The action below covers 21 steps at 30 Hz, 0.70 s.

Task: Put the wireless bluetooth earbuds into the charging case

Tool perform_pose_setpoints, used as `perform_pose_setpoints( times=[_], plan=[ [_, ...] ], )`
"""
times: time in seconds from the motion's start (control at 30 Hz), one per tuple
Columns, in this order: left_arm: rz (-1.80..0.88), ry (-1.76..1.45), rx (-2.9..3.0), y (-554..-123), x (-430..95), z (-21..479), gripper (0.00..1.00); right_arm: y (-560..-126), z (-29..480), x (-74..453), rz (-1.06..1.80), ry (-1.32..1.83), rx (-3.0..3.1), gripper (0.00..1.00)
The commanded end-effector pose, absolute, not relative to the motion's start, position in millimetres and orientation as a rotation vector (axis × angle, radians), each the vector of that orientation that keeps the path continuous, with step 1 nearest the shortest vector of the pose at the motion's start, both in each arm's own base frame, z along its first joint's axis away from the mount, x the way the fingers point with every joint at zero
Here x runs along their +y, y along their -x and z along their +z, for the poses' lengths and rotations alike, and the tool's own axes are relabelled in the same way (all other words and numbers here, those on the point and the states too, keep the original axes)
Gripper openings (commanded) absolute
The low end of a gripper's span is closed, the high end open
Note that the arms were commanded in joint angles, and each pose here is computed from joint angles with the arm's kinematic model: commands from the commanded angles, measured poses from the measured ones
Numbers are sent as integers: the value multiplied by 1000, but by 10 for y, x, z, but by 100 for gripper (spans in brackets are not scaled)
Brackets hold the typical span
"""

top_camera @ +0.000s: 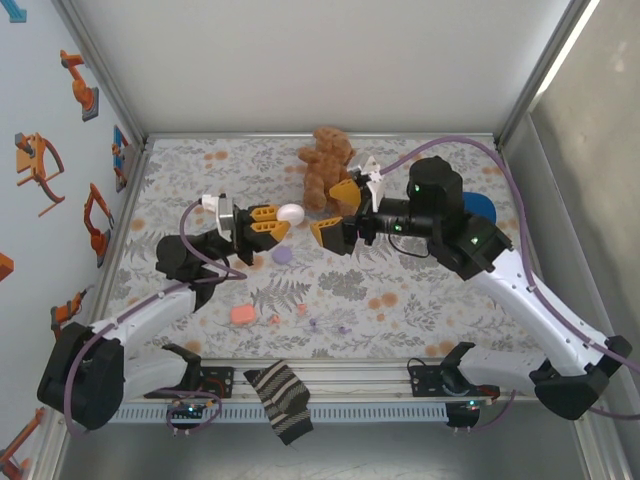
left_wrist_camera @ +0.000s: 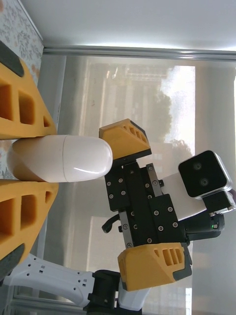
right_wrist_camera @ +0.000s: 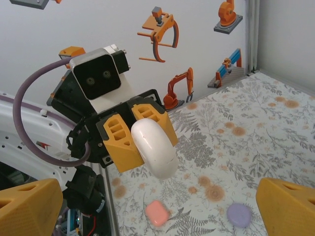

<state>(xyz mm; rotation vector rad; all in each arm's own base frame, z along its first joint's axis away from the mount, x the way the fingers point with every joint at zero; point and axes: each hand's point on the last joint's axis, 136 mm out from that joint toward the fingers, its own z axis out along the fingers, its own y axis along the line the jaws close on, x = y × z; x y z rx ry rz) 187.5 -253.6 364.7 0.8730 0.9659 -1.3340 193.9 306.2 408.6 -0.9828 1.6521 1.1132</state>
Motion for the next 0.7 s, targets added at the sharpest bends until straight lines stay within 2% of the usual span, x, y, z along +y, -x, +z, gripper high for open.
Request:
perform_pose_setpoints(
  times=[0.0, 0.33, 0.47, 0.67],
  plan=[
    [-1327, -869, 939, -1744, -2468, 3728, 8, -1769, 4294, 3043, 1107, 1073, 1508, 100],
    [-1259, -913, 993, -1518, -2461, 3631, 7, -1556, 4246, 3039, 1078, 1235, 1306, 99],
    [-1252, -922, 986, -1466, -2459, 3641, 7, -1393, 4157, 3081, 1126, 1364, 1232, 91],
    [-1254, -928, 979, -1460, -2475, 3641, 7, -1346, 4054, 3231, 1099, 1460, 1237, 90]
  ],
)
